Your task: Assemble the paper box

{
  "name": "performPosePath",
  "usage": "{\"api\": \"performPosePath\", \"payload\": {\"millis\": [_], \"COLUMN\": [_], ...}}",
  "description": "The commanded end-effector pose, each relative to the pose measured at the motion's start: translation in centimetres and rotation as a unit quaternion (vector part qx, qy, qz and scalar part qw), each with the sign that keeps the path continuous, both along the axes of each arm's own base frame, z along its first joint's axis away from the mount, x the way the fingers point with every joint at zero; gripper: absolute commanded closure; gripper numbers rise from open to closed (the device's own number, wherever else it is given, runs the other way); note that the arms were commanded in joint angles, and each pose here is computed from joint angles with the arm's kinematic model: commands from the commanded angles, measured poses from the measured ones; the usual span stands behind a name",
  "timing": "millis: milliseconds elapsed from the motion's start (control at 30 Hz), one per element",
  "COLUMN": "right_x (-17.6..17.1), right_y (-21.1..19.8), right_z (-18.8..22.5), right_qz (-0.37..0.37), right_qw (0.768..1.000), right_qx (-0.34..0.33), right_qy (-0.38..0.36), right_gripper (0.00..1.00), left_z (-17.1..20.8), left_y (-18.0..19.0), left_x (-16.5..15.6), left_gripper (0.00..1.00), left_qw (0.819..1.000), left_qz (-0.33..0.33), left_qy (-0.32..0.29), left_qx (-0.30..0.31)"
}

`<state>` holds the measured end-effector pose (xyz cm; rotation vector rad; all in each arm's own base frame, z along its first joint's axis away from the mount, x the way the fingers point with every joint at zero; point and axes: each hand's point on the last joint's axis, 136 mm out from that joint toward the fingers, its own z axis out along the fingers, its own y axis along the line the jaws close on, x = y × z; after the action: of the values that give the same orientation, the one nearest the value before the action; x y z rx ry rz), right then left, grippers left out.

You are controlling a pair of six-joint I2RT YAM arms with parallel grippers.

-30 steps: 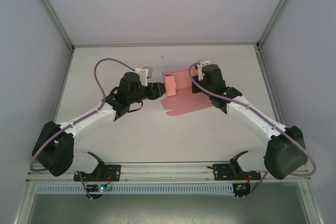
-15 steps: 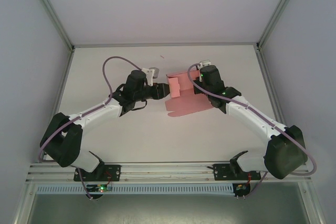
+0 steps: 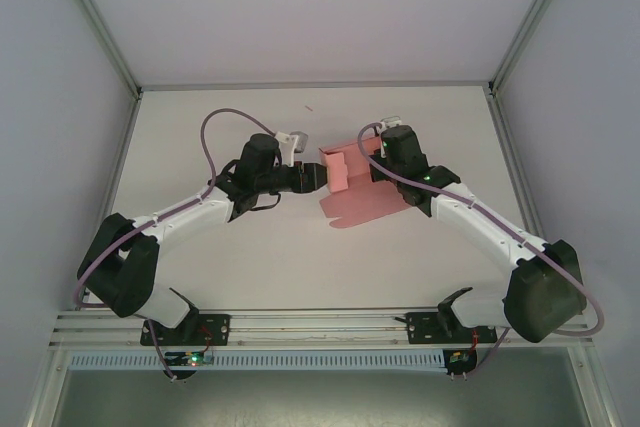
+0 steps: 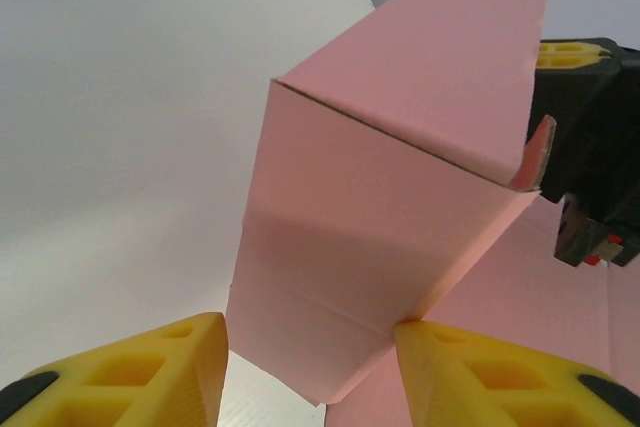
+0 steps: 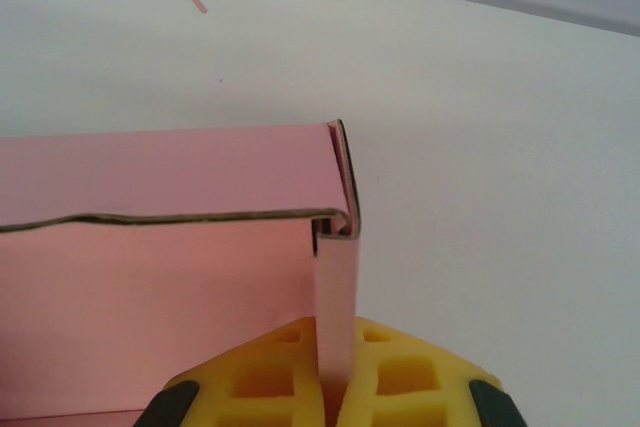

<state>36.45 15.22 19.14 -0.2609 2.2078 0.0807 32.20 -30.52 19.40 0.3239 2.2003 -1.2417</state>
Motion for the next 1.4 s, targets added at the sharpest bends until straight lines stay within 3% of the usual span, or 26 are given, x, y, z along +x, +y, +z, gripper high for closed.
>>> {"api": "performPosePath", "payload": {"millis": [0, 667, 933, 1100, 1267, 1367], "right_x": [-1.3, -1.4, -1.2, -2.0, -2.4, -2.5], "right_y": [5.2, 5.1, 4.8, 6.7, 8.4, 8.8], "right_z": [3.7, 2.4, 2.6, 1.8, 1.4, 1.6], "right_qz": [0.105, 0.100, 0.031, 0.049, 0.066, 0.072], "right_qw": [0.991, 0.993, 0.990, 0.986, 0.977, 0.975], "right_qx": [0.077, 0.068, 0.139, 0.160, 0.198, 0.203], "right_qy": [-0.022, -0.002, -0.002, 0.020, 0.045, 0.047], "right_gripper": [1.00, 1.00, 1.00, 1.00, 1.00, 1.00], "left_z": [3.6, 5.1, 4.8, 4.8, 6.8, 7.5], "left_y": [-2.4, -3.9, -2.0, -3.0, -3.9, -4.2], "left_x": [-1.8, -1.4, 2.4, 2.3, 1.2, 0.7], "left_gripper": [0.49, 0.43, 0.54, 0.61, 0.62, 0.61], "left_qw": [0.993, 0.987, 0.995, 0.994, 0.983, 0.980], "left_qz": [-0.081, -0.107, 0.031, 0.002, -0.038, -0.059], "left_qy": [-0.071, -0.062, -0.056, -0.057, -0.080, -0.083], "left_qx": [-0.057, -0.102, -0.077, -0.098, -0.163, -0.172]}}
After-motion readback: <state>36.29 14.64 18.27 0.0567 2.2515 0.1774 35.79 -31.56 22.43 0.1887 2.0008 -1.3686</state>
